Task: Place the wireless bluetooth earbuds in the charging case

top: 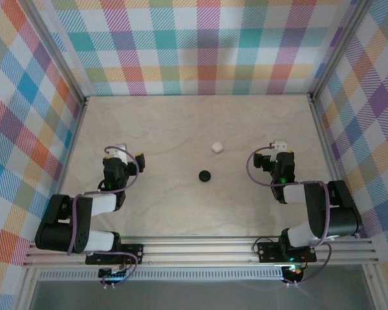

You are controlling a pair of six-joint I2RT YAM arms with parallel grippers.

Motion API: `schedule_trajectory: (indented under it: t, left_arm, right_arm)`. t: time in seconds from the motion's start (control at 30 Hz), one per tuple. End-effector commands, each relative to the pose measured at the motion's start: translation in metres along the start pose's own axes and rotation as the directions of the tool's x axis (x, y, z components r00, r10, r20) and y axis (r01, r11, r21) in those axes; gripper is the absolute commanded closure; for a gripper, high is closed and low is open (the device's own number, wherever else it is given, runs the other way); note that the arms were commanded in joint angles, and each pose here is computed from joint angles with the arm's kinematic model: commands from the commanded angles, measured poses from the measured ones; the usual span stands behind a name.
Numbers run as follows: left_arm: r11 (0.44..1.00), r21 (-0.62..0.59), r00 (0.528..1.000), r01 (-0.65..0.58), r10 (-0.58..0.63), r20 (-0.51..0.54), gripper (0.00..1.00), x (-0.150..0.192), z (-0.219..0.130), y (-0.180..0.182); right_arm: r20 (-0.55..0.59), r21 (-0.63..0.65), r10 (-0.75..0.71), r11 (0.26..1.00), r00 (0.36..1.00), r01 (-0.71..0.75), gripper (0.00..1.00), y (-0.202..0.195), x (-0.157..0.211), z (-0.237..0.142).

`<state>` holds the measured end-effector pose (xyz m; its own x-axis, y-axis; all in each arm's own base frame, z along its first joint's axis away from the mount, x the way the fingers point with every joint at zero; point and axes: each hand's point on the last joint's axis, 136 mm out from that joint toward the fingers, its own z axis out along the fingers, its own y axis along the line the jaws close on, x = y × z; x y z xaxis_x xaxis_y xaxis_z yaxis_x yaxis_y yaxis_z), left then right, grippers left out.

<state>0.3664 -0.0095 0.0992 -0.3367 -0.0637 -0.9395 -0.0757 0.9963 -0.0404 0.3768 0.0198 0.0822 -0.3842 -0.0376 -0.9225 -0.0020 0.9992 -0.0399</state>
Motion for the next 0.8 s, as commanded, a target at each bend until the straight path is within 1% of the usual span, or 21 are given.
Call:
schedule_trajectory:
  t: [0.0, 0.03, 0.07, 0.1, 0.13, 0.17, 0.2, 0.23, 0.27, 0.3, 0.77]
  left_arm:
    - [0.999, 0.042, 0.999, -0.009, 0.007, 0.044, 0.0, -0.007, 0.007, -0.006]
    - [0.999, 0.05, 0.999, -0.014, 0.012, 0.033, 0.0, -0.004, 0.01, -0.007]
    - [0.998, 0.067, 1.0, -0.023, 0.022, 0.021, 0.0, 0.002, 0.016, -0.011]
    - [0.996, 0.079, 1.0, -0.03, 0.03, 0.0, 0.0, 0.008, 0.023, -0.013]
    - [0.995, 0.098, 0.999, -0.035, 0.036, -0.007, 0.0, 0.006, 0.028, -0.017]
    - [0.993, 0.109, 0.997, -0.04, 0.048, -0.066, 0.0, 0.008, 0.033, -0.02]
    - [0.995, 0.102, 0.997, -0.021, 0.029, -0.078, 0.0, 0.011, 0.035, -0.016]
    - [0.996, 0.089, 0.998, -0.007, 0.013, -0.069, 0.0, 0.008, 0.035, -0.012]
    - [0.998, 0.066, 0.996, 0.002, 0.004, -0.087, 0.0, 0.01, 0.038, -0.008]
    - [0.998, 0.063, 0.997, 0.003, 0.003, -0.083, 0.0, 0.009, 0.037, -0.007]
    - [0.998, 0.063, 0.997, 0.001, 0.004, -0.083, 0.0, 0.009, 0.037, -0.008]
  right_arm:
    - [0.108, -0.027, 0.032, 0.999, 0.994, -0.029, 0.0, 0.001, -0.02, 0.002]
    - [0.123, -0.023, 0.027, 0.999, 0.992, -0.025, 0.0, 0.0, -0.023, 0.006]
    - [0.083, -0.041, 0.027, 0.999, 0.996, -0.023, 0.0, 0.003, -0.019, 0.007]
    - [0.069, -0.065, 0.027, 0.998, 0.997, -0.022, 0.0, 0.006, -0.018, 0.008]
    - [0.082, -0.066, 0.031, 0.998, 0.996, -0.026, 0.0, 0.004, -0.02, 0.01]
    - [0.061, -0.06, 0.039, 0.998, 0.997, -0.035, 0.0, 0.003, -0.018, 0.01]
    - [0.042, -0.027, 0.061, 0.998, 0.997, -0.06, 0.0, -0.004, -0.018, 0.013]
    - [0.033, -0.018, 0.081, 0.997, 0.996, -0.081, 0.0, -0.009, -0.017, 0.015]
    - [0.024, -0.024, 0.095, 0.995, 0.995, -0.095, 0.0, -0.011, -0.016, 0.015]
    - [0.033, -0.021, 0.094, 0.995, 0.995, -0.094, 0.0, -0.012, -0.017, 0.015]
    - [0.029, -0.026, 0.092, 0.996, 0.995, -0.091, 0.0, -0.011, -0.017, 0.015]
